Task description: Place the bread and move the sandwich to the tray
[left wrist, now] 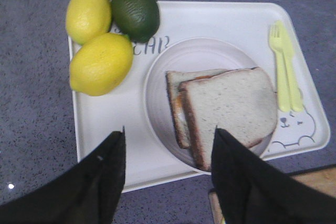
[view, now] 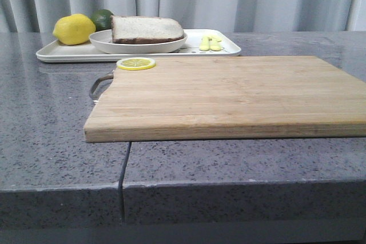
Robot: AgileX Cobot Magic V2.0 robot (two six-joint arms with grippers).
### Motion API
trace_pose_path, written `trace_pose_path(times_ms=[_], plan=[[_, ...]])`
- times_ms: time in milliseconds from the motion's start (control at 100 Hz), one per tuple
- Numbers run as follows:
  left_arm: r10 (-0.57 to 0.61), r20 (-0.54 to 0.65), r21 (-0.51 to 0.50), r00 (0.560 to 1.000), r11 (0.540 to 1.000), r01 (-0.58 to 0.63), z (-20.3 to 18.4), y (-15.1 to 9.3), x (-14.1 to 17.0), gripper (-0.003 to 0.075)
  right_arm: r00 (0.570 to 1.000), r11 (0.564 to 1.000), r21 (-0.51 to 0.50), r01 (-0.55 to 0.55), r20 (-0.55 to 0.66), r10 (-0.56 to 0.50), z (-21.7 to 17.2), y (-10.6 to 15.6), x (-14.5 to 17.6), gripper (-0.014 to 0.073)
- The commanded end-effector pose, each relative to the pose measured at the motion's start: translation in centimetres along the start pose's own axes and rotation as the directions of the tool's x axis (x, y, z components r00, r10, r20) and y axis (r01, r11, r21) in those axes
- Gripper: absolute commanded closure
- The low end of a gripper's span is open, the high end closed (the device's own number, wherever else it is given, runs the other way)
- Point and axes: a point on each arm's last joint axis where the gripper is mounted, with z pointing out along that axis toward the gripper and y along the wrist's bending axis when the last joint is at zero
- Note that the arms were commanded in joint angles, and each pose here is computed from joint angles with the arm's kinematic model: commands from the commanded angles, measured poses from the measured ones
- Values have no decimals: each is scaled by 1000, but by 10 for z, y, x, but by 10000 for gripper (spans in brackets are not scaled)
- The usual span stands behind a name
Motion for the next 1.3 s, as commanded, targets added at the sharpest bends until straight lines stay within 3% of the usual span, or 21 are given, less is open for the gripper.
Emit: trace_pose_path(times_ms=[0, 230, 510, 770, 1080, 1290], plan=[[83, 139, 32, 987, 996, -88, -62, -32, -1, 372, 995, 1000, 20, 7, 98, -9, -3, -2, -15, 147], [272, 255, -122, 928, 961, -248, -127, -70, 20, 372, 995, 1000, 17, 1, 97, -3, -3, -2, -15, 147], [288, 395, -39, 872, 954, -297, -184, -85, 64, 372, 996, 1000, 16, 1, 85, -3, -3, -2, -14, 147], [260, 486, 6, 834, 954, -301, -192, -60, 134, 372, 998, 1000, 15, 1, 69, -2, -3, -2, -12, 147], [175, 660, 81, 731, 950, -300, -187, -19, 237, 372, 998, 1000, 15, 1, 69, -2, -3, -2, -12, 147], [116, 694, 130, 710, 950, -283, -172, 4, 296, 372, 998, 1000, 15, 1, 69, -2, -3, -2, -12, 147]])
